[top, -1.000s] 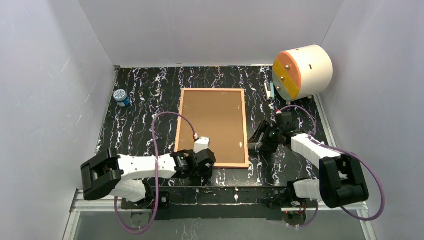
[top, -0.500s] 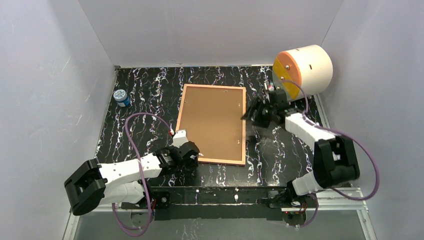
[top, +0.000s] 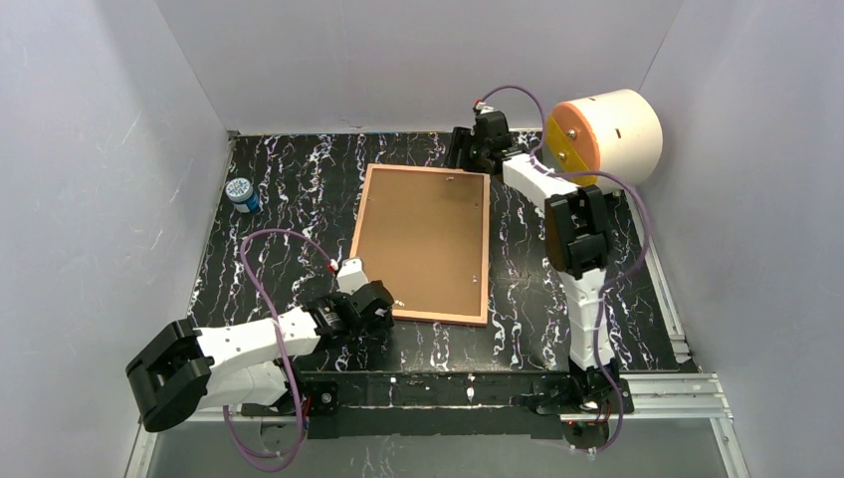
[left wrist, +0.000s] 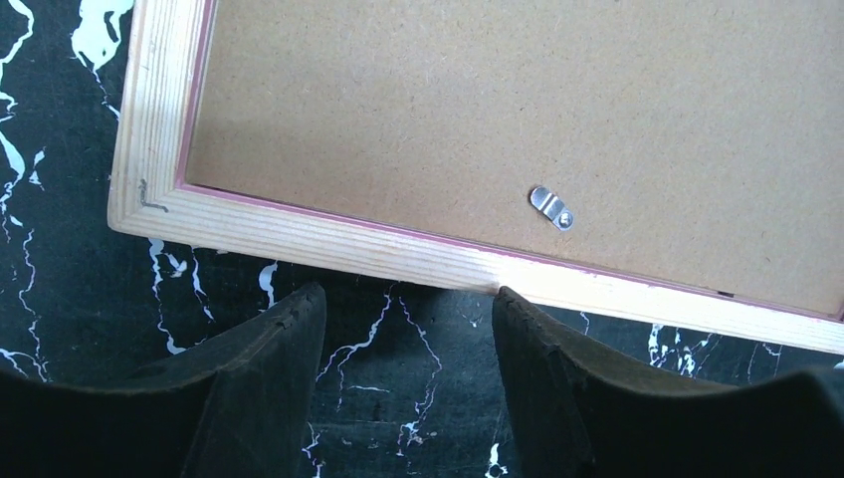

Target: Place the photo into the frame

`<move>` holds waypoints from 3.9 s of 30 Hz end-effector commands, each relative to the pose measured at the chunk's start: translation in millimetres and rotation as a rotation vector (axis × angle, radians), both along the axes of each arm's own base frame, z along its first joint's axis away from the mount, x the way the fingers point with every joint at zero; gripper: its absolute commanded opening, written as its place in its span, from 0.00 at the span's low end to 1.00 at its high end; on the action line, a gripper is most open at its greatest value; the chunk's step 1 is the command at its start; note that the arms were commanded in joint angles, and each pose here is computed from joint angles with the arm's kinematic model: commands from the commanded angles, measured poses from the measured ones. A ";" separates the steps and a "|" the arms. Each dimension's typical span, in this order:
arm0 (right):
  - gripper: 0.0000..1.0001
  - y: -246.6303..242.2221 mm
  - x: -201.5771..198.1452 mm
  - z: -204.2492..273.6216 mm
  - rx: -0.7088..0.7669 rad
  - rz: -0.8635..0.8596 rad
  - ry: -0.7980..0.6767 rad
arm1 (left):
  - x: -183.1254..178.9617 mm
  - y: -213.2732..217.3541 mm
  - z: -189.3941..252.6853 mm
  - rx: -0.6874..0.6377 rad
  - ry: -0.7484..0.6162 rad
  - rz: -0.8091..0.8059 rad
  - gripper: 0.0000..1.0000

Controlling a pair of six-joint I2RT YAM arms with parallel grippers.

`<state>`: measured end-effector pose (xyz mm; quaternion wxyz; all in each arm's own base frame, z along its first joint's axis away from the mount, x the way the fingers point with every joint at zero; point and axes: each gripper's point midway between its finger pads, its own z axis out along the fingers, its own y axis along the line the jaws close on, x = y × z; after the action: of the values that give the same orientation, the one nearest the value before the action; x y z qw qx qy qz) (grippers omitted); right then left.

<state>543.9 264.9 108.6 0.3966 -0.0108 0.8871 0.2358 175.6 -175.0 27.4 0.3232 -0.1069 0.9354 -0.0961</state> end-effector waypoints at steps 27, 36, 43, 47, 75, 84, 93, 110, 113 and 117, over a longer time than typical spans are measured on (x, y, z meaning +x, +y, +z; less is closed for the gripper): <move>0.75 -24.0 -52.0 -72.6 -0.049 0.435 0.134 | 26.3 69.0 -5.8 0.199 0.094 0.188 0.50; 0.74 -24.4 -111.3 -66.3 -0.013 0.425 0.231 | 52.0 91.5 -4.9 0.208 0.105 0.244 0.50; 0.74 -9.3 -167.7 -71.5 0.010 0.384 0.323 | 65.5 103.1 -7.7 0.194 0.122 0.279 0.50; 0.74 -10.3 -207.8 -79.6 -0.017 0.316 0.375 | 70.1 98.0 -4.6 0.135 0.120 0.267 0.51; 0.80 -118.8 -303.7 -58.1 -0.061 -0.267 0.363 | 79.9 80.7 32.6 0.090 0.104 0.155 0.50; 0.78 -85.4 -271.9 -7.9 0.021 -0.175 0.228 | 80.2 92.5 66.6 0.068 -0.019 0.211 0.69; 0.70 29.4 -270.4 0.3 0.226 0.055 0.265 | 67.5 90.7 31.6 0.052 0.046 0.216 0.66; 0.41 211.2 -278.8 -46.8 0.382 0.283 0.398 | 61.8 90.5 -3.8 -0.003 0.033 0.262 0.47; 0.40 223.7 -279.2 -56.3 0.371 0.285 0.402 | 56.9 90.4 -7.8 -0.005 0.056 0.259 0.45; 0.37 230.9 -268.3 -66.9 0.339 0.250 0.380 | 52.5 98.5 -6.2 0.016 0.057 0.287 0.35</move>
<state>260.6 485.0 46.2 0.1633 -0.0196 0.8846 0.4364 236.2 -85.8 23.8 0.3119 -0.2280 0.9207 -0.0543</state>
